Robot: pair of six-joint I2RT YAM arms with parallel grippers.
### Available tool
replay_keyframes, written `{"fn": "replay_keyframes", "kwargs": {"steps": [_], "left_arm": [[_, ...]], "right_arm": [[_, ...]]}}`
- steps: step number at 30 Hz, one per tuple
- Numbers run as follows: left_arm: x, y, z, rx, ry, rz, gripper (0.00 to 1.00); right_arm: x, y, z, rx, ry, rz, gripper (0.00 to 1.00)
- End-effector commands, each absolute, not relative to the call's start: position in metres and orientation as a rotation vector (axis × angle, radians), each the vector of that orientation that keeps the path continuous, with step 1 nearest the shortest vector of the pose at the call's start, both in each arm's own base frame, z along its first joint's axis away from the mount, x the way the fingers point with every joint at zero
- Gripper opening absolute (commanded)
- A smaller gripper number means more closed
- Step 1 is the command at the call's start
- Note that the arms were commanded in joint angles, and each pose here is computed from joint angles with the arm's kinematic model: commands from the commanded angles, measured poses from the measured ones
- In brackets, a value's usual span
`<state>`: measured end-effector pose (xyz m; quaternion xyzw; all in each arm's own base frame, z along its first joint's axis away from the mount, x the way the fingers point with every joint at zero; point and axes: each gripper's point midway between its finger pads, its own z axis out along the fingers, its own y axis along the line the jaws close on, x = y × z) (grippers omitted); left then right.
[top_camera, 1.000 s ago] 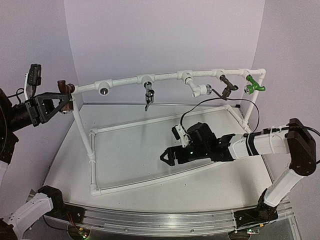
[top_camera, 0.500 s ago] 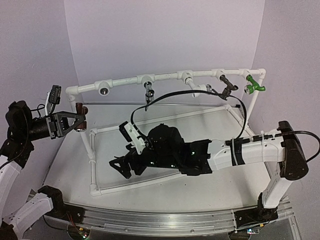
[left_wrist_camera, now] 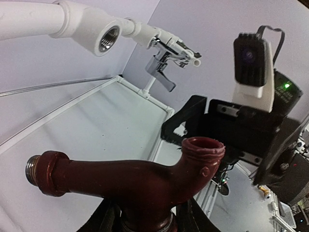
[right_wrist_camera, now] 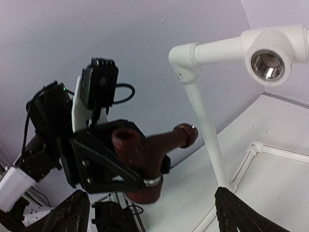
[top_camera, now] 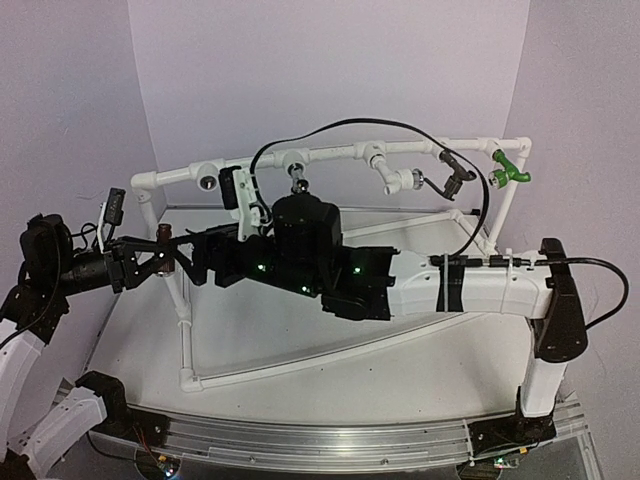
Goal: Install the water faucets
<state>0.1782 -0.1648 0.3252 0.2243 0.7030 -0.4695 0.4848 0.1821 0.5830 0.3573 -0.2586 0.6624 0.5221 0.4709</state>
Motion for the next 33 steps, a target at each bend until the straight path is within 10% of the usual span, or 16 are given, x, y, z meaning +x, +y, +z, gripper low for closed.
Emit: {"fn": "replay_keyframes", "kwargs": {"steps": [1,6,18,27,31,33], "left_arm": [[0.186,-0.157,0.326,0.565,1.689,-0.992,0.0],[0.182,-0.158,0.326,0.579,1.67,-0.965,0.0],[0.184,-0.165,0.319,0.597,1.701,-0.98,0.0],[0.183,-0.168,0.318,0.608,1.712,-0.986,0.01],[0.182,-0.171,0.321,0.622,1.731,-1.017,0.09],[0.178,-0.174,0.324,0.632,1.73,-1.052,0.3]], "right_arm": [[0.199,0.597,0.374,-0.491,1.606,1.281,0.84],[0.213,0.609,0.371,-0.453,1.629,1.204,0.62],[0.212,0.63,0.364,-0.439,1.623,1.097,0.58],[0.209,0.639,0.365,-0.467,1.619,1.115,0.0],[0.206,0.636,0.362,-0.481,1.619,1.125,0.0],[0.206,0.627,0.367,-0.464,1.6,1.128,0.0]]}}
